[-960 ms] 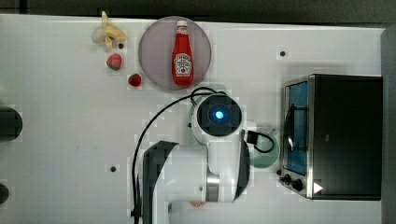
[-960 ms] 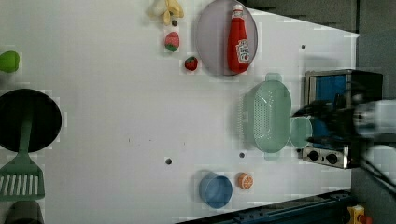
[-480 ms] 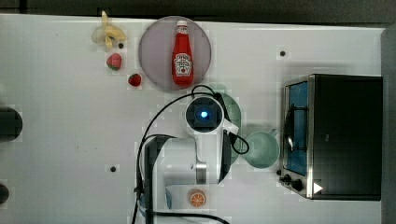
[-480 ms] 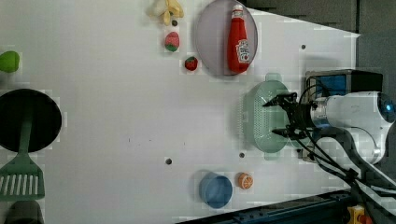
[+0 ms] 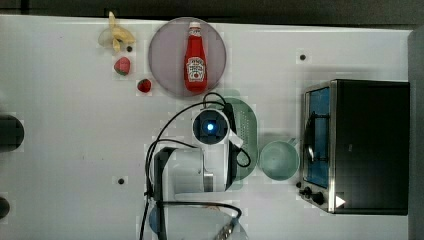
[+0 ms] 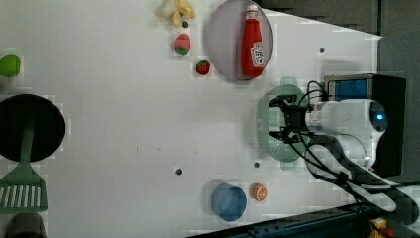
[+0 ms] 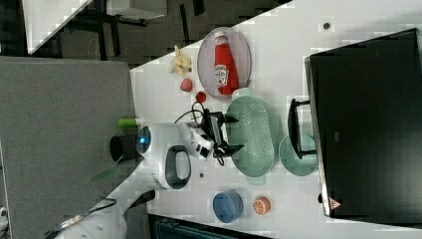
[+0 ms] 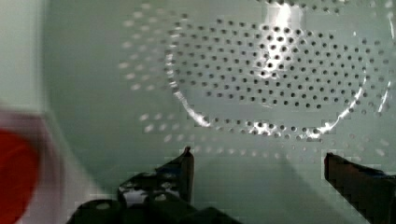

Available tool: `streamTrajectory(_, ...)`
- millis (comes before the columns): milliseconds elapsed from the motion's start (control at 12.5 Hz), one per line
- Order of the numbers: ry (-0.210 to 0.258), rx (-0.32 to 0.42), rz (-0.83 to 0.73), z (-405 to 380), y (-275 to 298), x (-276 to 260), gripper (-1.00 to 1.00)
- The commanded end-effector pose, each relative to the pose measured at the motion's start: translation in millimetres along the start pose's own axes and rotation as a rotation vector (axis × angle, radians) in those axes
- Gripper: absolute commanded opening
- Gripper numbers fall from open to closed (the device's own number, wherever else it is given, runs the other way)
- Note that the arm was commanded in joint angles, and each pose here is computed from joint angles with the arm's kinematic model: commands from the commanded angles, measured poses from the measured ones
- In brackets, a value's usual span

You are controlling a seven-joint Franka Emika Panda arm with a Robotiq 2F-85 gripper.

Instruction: Drag strainer right to left.

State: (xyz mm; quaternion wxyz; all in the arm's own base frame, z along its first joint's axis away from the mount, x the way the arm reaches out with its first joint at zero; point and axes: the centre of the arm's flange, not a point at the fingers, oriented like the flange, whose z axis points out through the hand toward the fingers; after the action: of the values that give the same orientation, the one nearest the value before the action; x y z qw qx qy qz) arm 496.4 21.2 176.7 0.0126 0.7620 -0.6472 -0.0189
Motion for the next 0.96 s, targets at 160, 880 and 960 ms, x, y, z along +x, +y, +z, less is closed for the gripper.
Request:
streamTrajectory(160,-0.009,0.023,0.128,12,0,-20,1.0)
streamTrajectory(880,-0.071,0.023,0.114,7,-4,-105,1.0)
streamTrajectory(960,-0.077,0.021,0.138,6,-3,-115,1.0)
